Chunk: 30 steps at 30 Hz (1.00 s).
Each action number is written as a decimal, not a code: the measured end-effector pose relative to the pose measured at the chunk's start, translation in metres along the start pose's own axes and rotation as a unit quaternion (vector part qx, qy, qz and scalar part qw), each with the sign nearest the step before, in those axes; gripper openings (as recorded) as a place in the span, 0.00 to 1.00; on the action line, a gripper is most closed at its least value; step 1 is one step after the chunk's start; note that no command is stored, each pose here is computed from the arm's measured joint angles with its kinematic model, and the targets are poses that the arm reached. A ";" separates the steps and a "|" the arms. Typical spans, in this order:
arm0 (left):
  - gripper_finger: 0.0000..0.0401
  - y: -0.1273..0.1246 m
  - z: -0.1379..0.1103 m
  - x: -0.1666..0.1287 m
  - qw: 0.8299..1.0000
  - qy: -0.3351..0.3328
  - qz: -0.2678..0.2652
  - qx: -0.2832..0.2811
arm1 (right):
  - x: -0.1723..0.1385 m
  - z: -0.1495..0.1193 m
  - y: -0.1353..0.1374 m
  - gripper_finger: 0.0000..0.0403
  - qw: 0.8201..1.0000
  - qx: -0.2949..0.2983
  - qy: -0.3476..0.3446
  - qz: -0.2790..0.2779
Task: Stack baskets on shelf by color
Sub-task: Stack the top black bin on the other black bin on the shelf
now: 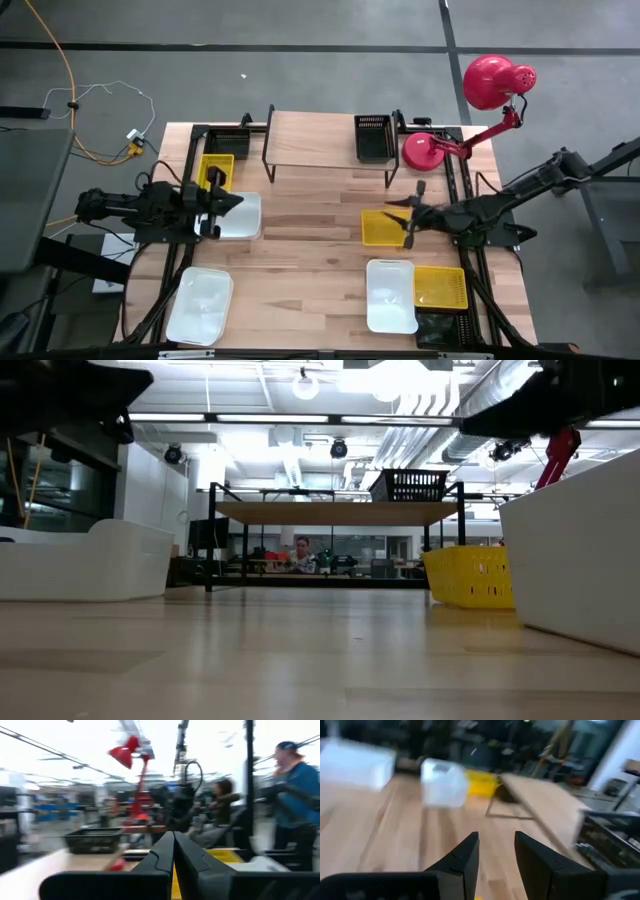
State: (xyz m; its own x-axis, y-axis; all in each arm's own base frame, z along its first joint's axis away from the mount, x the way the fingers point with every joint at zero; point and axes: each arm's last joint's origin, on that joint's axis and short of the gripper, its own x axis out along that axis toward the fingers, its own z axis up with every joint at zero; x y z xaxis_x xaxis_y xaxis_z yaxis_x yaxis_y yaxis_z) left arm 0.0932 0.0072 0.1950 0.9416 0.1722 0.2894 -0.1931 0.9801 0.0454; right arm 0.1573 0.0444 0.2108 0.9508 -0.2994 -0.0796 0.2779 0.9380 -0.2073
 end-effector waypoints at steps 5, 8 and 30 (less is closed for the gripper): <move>0.03 0.005 -0.002 0.000 0.995 0.019 0.094 0.028 | -0.013 -0.007 -0.017 0.28 0.990 0.055 -0.124 -0.027; 0.06 0.008 -0.004 0.000 0.990 0.026 0.138 -0.008 | -0.014 -0.008 -0.023 0.28 0.986 0.052 -0.149 -0.051; 0.47 0.082 0.028 0.070 0.812 0.345 0.467 -0.058 | -0.006 0.001 -0.035 0.28 0.982 0.056 -0.178 -0.036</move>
State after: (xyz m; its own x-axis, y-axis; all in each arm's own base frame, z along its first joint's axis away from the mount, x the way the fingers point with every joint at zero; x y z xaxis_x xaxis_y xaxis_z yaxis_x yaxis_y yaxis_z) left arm 0.1354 0.0971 0.2459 0.3371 0.8212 -0.4605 -0.9225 0.3857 0.0125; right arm 0.1418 0.0139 0.2197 0.9103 -0.3042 0.2807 0.3405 0.9359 -0.0900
